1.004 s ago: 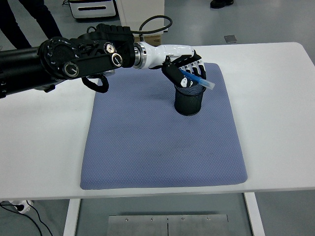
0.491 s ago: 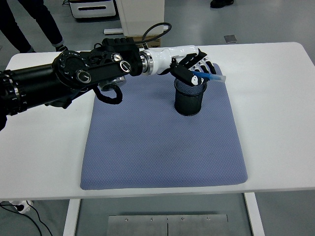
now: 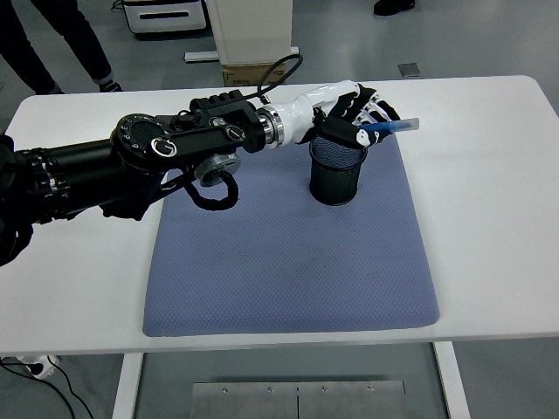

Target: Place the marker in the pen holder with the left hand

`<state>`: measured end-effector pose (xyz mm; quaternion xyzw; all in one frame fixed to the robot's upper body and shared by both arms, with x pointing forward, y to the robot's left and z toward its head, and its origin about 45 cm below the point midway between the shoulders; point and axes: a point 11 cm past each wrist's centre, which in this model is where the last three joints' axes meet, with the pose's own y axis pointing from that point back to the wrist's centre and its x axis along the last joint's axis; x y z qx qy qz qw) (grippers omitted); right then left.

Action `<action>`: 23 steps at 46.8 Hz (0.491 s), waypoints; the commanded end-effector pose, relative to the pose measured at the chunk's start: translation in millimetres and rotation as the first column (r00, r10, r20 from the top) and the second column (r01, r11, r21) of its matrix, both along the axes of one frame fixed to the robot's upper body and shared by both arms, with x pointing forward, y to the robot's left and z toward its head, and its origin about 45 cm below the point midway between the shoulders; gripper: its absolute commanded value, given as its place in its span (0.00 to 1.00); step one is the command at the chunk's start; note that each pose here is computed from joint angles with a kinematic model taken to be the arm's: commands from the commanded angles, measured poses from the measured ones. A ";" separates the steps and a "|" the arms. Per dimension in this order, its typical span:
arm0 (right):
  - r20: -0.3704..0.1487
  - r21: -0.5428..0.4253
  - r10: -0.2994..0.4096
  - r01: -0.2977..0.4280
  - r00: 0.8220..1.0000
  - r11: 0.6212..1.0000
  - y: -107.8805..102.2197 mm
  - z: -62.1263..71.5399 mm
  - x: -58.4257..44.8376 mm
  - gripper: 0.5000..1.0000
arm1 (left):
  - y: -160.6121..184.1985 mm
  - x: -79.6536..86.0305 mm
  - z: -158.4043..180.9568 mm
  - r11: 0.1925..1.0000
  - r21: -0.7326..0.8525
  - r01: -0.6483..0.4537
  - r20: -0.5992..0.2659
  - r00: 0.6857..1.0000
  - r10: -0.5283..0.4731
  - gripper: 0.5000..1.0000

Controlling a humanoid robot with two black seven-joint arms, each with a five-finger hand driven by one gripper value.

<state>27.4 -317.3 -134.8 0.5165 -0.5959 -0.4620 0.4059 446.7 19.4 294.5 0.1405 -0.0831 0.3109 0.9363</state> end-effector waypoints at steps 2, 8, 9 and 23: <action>0.000 0.000 0.000 0.000 1.000 1.000 0.0 0.0 -0.2 1.00 | -1.9 -2.4 -5.9 0.999 -0.036 -0.014 -0.035 0.999 0.013 0.07; 0.000 0.000 -0.002 0.002 1.000 1.000 0.0 0.0 -0.1 1.00 | 1.1 0.5 -9.7 0.996 -0.073 -0.059 -0.062 0.997 0.055 0.14; 0.000 0.000 0.000 0.000 1.000 1.000 0.0 0.0 -0.2 1.00 | 0.3 0.3 -9.2 0.995 -0.082 -0.060 -0.063 0.997 0.055 0.15; 0.000 0.000 0.000 0.000 1.000 1.000 0.0 0.0 -0.2 1.00 | 7.3 -0.3 -22.9 0.990 -0.094 -0.100 -0.095 0.991 0.091 0.37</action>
